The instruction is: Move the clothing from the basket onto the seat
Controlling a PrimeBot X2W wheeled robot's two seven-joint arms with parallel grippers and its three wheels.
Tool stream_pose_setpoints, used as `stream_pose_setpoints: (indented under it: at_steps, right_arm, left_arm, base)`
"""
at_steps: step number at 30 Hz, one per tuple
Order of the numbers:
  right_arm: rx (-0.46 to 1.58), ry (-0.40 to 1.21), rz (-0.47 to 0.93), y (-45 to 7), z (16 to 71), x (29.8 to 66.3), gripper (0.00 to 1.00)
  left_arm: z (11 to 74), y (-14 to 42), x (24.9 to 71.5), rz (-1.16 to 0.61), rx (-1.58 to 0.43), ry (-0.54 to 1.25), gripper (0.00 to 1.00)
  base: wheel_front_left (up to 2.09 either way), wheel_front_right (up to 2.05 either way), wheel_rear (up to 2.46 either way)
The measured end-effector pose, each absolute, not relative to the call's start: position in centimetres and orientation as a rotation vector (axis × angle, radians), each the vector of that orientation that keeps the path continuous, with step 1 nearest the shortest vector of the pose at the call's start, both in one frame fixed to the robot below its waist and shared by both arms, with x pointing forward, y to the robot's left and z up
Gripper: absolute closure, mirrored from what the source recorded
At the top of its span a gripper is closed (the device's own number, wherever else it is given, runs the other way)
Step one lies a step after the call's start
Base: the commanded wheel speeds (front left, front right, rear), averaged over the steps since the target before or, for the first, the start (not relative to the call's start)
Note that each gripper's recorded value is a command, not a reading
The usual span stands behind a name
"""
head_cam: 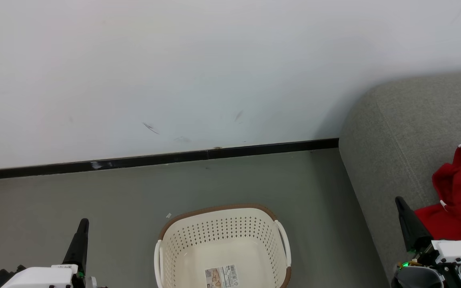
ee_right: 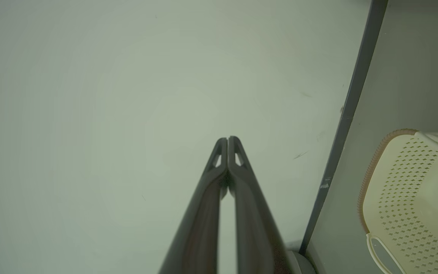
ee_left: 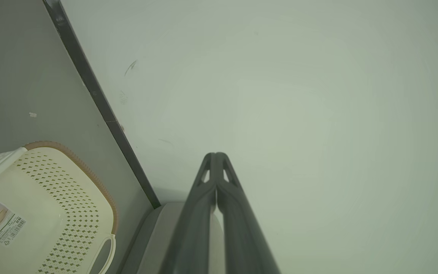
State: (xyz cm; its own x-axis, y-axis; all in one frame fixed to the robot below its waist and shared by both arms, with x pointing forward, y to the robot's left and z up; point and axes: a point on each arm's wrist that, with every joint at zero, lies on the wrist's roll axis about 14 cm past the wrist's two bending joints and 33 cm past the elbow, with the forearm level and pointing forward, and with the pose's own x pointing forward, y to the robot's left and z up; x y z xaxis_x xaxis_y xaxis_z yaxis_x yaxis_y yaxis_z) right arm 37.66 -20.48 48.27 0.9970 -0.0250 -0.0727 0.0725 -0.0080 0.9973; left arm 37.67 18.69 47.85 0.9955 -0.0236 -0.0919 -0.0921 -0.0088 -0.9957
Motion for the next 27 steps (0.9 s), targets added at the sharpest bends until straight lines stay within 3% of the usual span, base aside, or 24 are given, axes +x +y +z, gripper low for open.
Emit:
stream_pose_setpoints:
  at_steps: [27]
  right_arm:
    - [1.577,0.037,-0.077,-20.47,48.27,37.66,1.00]
  left_arm:
    - [47.87,18.69,37.67,0.054,-1.579,0.090,1.00]
  base:
    - [0.00,0.00,0.00]
